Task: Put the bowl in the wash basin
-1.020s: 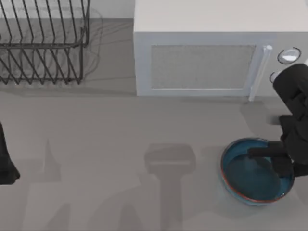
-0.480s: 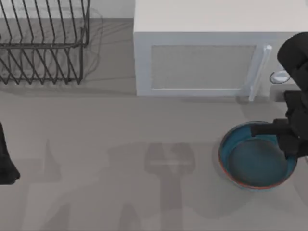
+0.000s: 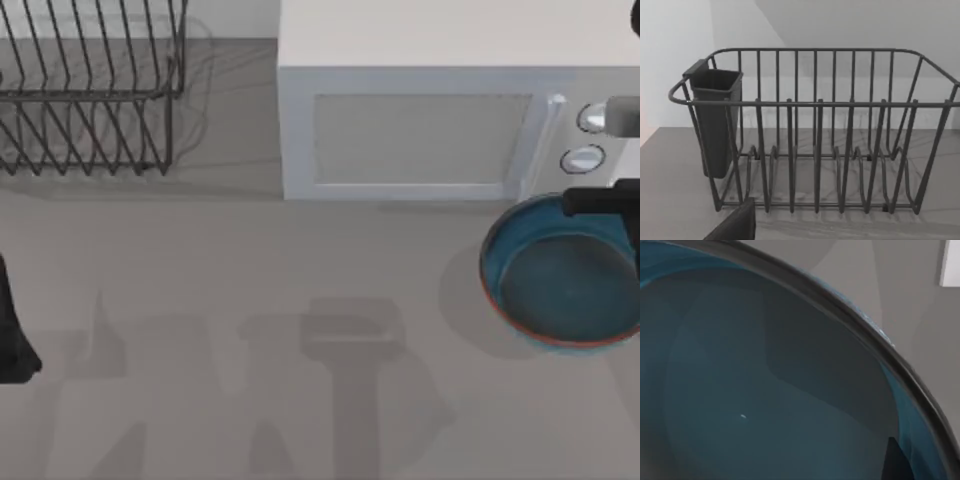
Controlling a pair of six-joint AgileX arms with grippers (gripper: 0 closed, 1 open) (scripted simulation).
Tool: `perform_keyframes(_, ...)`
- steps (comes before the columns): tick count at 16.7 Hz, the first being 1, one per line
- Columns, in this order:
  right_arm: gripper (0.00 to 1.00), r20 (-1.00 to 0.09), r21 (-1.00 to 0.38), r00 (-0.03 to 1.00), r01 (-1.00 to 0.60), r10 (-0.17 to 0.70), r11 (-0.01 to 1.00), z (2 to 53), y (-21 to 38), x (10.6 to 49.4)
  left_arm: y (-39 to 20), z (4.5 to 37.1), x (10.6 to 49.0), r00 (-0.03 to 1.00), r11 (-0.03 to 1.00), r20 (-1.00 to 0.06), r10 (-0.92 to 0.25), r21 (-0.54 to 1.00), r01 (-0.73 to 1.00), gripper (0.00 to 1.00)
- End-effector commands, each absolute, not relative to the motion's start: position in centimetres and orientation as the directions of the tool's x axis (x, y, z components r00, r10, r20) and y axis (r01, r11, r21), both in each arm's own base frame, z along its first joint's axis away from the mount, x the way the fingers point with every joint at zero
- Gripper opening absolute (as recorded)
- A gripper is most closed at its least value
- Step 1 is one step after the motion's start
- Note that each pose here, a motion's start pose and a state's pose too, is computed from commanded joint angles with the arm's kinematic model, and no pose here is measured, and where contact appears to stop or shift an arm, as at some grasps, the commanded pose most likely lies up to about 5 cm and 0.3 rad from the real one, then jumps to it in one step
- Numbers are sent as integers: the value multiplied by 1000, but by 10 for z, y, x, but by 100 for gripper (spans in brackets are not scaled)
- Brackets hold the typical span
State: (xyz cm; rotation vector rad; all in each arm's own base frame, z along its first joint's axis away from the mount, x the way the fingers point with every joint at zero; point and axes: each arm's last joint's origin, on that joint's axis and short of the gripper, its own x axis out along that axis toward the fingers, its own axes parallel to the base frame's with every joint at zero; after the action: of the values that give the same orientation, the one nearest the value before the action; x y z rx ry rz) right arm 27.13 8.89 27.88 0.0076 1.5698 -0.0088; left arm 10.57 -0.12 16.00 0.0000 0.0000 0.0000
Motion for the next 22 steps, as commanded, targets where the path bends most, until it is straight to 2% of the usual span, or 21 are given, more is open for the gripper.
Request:
perform_keyframes(7,0,-1000,12,7,22,11,1000,276,82,274,-1,160,106,1000,1000,0,0,0,0,100)
perform_keyframes(11,0,-993,84,96,102,75,991,263,41,287,-1,160,106,1000,1000,0,0,0,0,100)
perform_keyframes(16,0,-926,195,362,208,110,958,229,-39,306,-1,160,106,1000,1000,0,0,0,0,100)
perform_keyframes(19,0,-822,230,565,219,69,948,206,-85,310,-1,160,106,1000,1000,0,0,0,0,100)
perform_keyframes(22,0,-663,219,749,195,-1,956,189,-121,305,-1,160,106,1000,1000,0,0,0,0,100)
